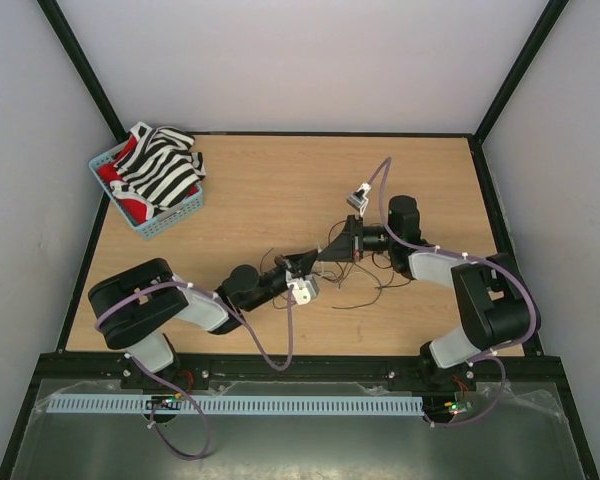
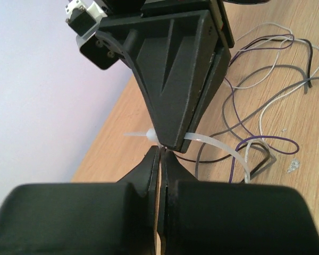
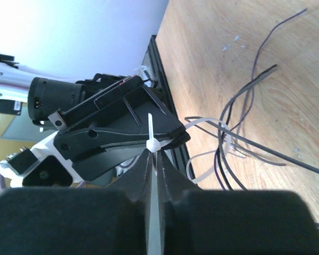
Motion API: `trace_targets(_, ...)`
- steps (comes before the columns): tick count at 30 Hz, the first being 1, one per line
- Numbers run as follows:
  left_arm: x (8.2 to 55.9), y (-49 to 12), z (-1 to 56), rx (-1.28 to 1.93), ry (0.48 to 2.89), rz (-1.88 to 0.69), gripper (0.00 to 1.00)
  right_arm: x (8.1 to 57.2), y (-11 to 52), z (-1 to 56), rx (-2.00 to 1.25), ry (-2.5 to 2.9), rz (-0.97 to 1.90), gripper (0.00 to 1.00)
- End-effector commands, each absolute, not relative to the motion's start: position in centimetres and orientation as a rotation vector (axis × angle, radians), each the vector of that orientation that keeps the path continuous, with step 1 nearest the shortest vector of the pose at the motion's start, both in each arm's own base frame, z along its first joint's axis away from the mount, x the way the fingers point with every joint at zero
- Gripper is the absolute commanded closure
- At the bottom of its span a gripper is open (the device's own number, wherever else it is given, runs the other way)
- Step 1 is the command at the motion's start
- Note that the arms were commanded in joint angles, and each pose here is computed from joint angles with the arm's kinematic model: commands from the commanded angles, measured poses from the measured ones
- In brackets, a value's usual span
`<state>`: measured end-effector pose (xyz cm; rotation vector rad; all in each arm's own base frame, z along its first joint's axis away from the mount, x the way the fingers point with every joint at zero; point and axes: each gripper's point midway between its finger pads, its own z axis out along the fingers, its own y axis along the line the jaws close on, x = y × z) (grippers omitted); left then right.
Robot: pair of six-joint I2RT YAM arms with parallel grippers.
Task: Zip-tie the wires
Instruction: Tie the cable at the center of the board.
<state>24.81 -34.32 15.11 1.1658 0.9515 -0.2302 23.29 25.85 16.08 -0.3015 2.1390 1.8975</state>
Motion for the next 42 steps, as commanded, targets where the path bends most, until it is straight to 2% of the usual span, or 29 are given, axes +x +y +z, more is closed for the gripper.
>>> trace_targets(1,24.4,-34.7,17.7,1.073,0.923,-0.363,1.0,23.2,25.3,16.0,-0.352,2.125,1.781,0.8)
trace_targets(4,24.9,-34.3,17.6,1.046,0.957,-0.387,1.0,23.0,24.9,16.0,-0.403,2.131,1.701,0.68)
trace_targets(8,25.1,-34.1,17.5,1.035,0.971,-0.402,1.0,23.0,24.5,16.1,-0.432,2.136,1.625,0.59)
trace_targets(15,24.7,-34.2,17.7,1.033,0.968,-0.438,1.0,24.4,24.0,16.6,-0.443,2.133,1.467,0.52)
trace_targets(22,24.5,-34.5,17.8,1.033,0.966,-0.468,1.0,26.1,23.8,19.1,-0.422,2.061,1.367,0.49)
trace_targets(42,24.4,-34.8,17.8,1.026,0.975,-0.5,1.0,25.3,25.6,18.3,-0.484,2.079,1.381,0.49)
